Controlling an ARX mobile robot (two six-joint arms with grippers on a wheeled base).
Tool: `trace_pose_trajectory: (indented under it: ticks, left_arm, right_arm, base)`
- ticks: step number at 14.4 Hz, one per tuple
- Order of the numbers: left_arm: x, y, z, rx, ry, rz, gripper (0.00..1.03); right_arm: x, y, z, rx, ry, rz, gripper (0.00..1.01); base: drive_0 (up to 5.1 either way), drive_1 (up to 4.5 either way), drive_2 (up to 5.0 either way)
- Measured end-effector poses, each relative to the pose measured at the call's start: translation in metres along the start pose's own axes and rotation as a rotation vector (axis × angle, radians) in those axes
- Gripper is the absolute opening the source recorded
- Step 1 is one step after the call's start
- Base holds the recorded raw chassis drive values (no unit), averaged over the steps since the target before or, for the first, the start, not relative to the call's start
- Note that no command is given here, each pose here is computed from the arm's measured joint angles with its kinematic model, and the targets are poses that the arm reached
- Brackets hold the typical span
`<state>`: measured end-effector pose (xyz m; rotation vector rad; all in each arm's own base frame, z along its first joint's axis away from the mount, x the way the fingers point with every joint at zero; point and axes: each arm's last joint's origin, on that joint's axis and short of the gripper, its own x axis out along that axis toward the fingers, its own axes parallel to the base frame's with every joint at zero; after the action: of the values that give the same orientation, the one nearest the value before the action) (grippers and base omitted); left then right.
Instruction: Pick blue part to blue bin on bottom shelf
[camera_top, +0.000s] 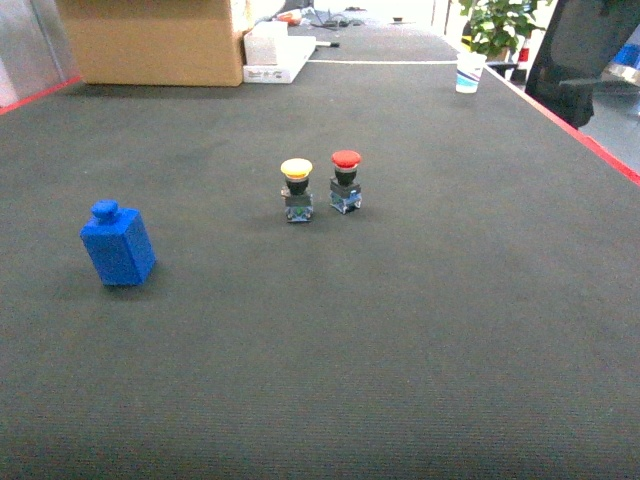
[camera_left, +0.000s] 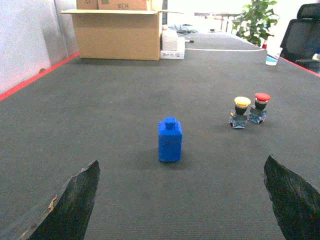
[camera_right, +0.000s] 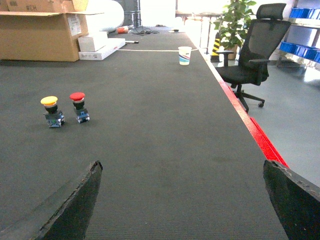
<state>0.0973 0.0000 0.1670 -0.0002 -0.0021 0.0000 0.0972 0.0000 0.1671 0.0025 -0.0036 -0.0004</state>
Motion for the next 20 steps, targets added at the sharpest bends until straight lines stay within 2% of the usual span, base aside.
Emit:
trace_pose_trajectory:
  ticks: [7,8,9,10,11,12,15,16,18,19,20]
  left_arm:
    - [0.0,0.0,0.0,0.0,0.0,0.0,0.98]
    - [0.0,0.0,-0.002,-0.005,0.037,0.016,0.98]
    - [0.002,0.0,-0.004,-0.022,0.127,0.066,0.98]
    - [0.007,0.002,-0.002,-0.027,0.159,0.087,0.98]
    - [0.01,0.002,0.003,-0.031,0.145,0.088,0.98]
    - [0.017,0.001,0.017,-0.034,0.107,0.068,0.98]
    - [0.026,0.002,0.031,-0.025,0.075,0.04,0.98]
    - [0.036,0.004,0.041,-0.017,0.062,0.023,0.98]
    - [0.071,0.01,0.064,0.03,0.08,-0.034,0.98]
    - [0.128,0.012,0.069,0.068,0.205,-0.079,0.98]
    - [0.175,0.004,0.058,0.043,0.419,-0.212,0.98]
  right_arm:
    - [0.0,0.0,0.0,0.0,0.0,0.0,0.98]
    - [0.0,0.0,0.0,0.0,0.0,0.0,0.98]
    - [0.0,0.0,0.0,0.0,0.001,0.0,0.98]
    - [0.0,0.0,0.0,0.0,-0.001,0.0,0.98]
    - [0.0,0.0,0.0,0.0,0.001,0.0,0.98]
    - [0.0,0.0,0.0,0.0,0.0,0.0,0.98]
    - [0.0,0.0,0.0,0.0,0.0,0.0,0.98]
    - [0.0,0.0,0.0,0.0,0.0,0.0,0.98]
    - [0.0,0.0,0.0,0.0,0.0,0.0,0.98]
    - [0.0,0.0,0.0,0.0,0.0,0.0,0.98]
    - [0.0,0.0,0.0,0.0,0.0,0.0,0.98]
  base:
    - [0.0,0.0,0.0]
    - [0.0,0.0,0.0]
    - [0.0,0.0,0.0]
    - [0.0,0.0,0.0]
    - [0.0,0.0,0.0]
    - [0.0,0.0,0.0]
    - [0.0,0.0,0.0]
    - [0.0,0.0,0.0]
    - [0.0,0.0,0.0]
    - [0.0,0.0,0.0]
    - [0.0,0.0,0.0]
